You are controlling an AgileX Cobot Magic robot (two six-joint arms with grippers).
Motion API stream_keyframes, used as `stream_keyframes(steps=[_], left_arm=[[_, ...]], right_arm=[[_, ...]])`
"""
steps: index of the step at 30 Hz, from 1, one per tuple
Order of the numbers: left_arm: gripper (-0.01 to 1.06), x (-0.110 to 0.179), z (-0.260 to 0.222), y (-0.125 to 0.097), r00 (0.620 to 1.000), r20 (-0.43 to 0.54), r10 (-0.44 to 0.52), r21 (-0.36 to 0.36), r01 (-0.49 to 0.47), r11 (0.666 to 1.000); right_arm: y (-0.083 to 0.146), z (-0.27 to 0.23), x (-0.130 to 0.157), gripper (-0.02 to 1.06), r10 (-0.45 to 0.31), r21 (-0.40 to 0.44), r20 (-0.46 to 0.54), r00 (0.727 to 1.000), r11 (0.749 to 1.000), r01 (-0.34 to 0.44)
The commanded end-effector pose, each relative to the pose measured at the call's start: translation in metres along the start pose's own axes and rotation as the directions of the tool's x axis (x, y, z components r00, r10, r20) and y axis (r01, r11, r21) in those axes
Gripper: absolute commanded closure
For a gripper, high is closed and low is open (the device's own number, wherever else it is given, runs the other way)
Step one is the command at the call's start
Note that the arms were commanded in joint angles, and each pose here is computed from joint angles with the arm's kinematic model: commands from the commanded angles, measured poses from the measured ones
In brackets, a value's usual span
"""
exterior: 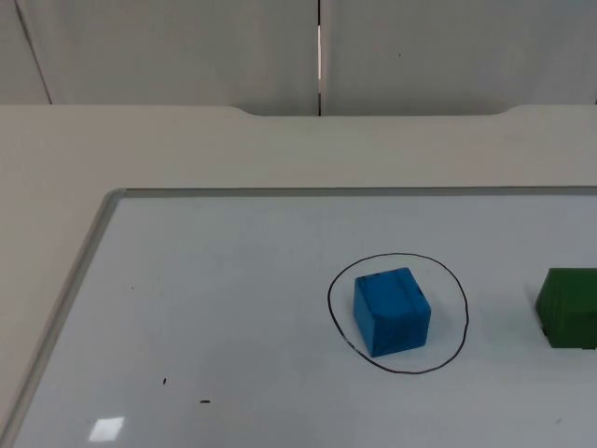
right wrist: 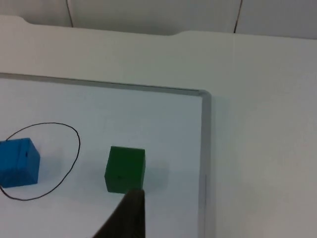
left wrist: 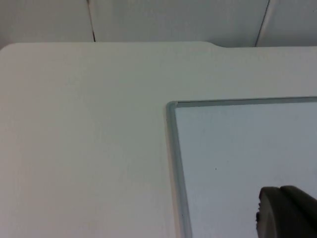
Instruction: Push the two cubes into the marked area.
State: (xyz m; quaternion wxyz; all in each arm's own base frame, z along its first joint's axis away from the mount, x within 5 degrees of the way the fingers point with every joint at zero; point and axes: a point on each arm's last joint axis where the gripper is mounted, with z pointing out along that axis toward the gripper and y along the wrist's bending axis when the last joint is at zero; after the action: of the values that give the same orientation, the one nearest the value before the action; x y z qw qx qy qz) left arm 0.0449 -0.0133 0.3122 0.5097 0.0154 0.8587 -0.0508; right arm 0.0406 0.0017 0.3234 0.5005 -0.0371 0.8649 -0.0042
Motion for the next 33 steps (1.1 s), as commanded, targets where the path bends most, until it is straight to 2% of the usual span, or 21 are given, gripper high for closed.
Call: stream_keyframes(steps=[1, 6, 11, 13, 17, 18, 22, 23, 26, 27, 29, 31, 32, 33], left_arm=[[1.05, 0.002, 0.003, 0.002, 1.000, 0.016, -0.005, -0.017, 0.005, 1.000], [1.05, 0.008, 0.004, 0.002, 0.999, 0.032, -0.003, -0.022, 0.004, 1.000], [1.05, 0.024, 0.004, 0.004, 0.998, 0.066, 0.016, -0.046, -0.013, 0.999], [1.05, 0.027, 0.002, 0.004, 0.996, 0.082, 0.019, -0.047, -0.015, 0.999], [1.05, 0.029, -0.002, 0.003, 0.992, 0.125, 0.025, -0.049, -0.019, 0.999], [1.05, 0.029, -0.002, 0.003, 0.992, 0.125, 0.025, -0.049, -0.019, 0.999], [1.05, 0.029, -0.003, 0.003, 0.990, 0.137, 0.028, -0.052, -0.021, 0.998], [1.05, 0.029, -0.003, 0.003, 0.990, 0.137, 0.028, -0.052, -0.021, 0.998], [1.05, 0.029, -0.003, 0.002, 0.990, 0.137, 0.027, -0.051, -0.020, 0.999], [1.05, 0.029, -0.003, 0.002, 0.990, 0.137, 0.027, -0.051, -0.020, 0.999], [1.05, 0.029, -0.003, 0.002, 0.990, 0.137, 0.027, -0.051, -0.020, 0.999], [1.05, 0.029, -0.003, 0.002, 0.990, 0.137, 0.027, -0.051, -0.020, 0.999], [1.05, 0.029, -0.003, 0.002, 0.990, 0.137, 0.027, -0.051, -0.020, 0.999], [1.05, 0.029, -0.003, 0.002, 0.990, 0.137, 0.027, -0.051, -0.020, 0.999]], right_arm=[[-0.001, 0.015, -0.025, -0.01, -0.007, -0.004, -0.042, 0.999, 1.000, 0.007], [-0.001, 0.036, -0.042, -0.01, 0.002, -0.020, -0.138, 0.990, 1.000, -0.005], [-0.003, 0.078, -0.058, 0.05, 0.002, -0.029, -0.300, 0.954, 1.000, -0.011], [-0.003, 0.087, -0.059, 0.07, 0.006, -0.029, -0.325, 0.946, 0.999, -0.016], [-0.003, 0.126, -0.061, 0.25, 0.023, -0.024, -0.408, 0.913, 0.999, -0.036], [-0.003, 0.126, -0.061, 0.25, 0.023, -0.024, -0.408, 0.913, 0.999, -0.036], [-0.003, 0.166, -0.055, 0.49, 0.039, -0.018, -0.478, 0.877, 0.998, -0.054], [-0.003, 0.166, -0.055, 0.49, 0.039, -0.018, -0.478, 0.877, 0.998, -0.054], [-0.003, 0.192, -0.050, 0.64, 0.039, -0.016, -0.502, 0.864, 0.998, -0.055], [-0.003, 0.192, -0.050, 0.64, 0.039, -0.016, -0.502, 0.864, 0.998, -0.055], [-0.003, 0.207, -0.046, 0.73, 0.040, -0.015, -0.508, 0.860, 0.998, -0.055], [-0.003, 0.225, -0.038, 0.83, 0.055, -0.007, -0.541, 0.839, 0.998, -0.070], [-0.003, 0.225, -0.038, 0.83, 0.055, -0.007, -0.541, 0.839, 0.998, -0.070], [-0.003, 0.232, -0.034, 0.86, 0.063, -0.001, -0.563, 0.824, 0.997, -0.077]])
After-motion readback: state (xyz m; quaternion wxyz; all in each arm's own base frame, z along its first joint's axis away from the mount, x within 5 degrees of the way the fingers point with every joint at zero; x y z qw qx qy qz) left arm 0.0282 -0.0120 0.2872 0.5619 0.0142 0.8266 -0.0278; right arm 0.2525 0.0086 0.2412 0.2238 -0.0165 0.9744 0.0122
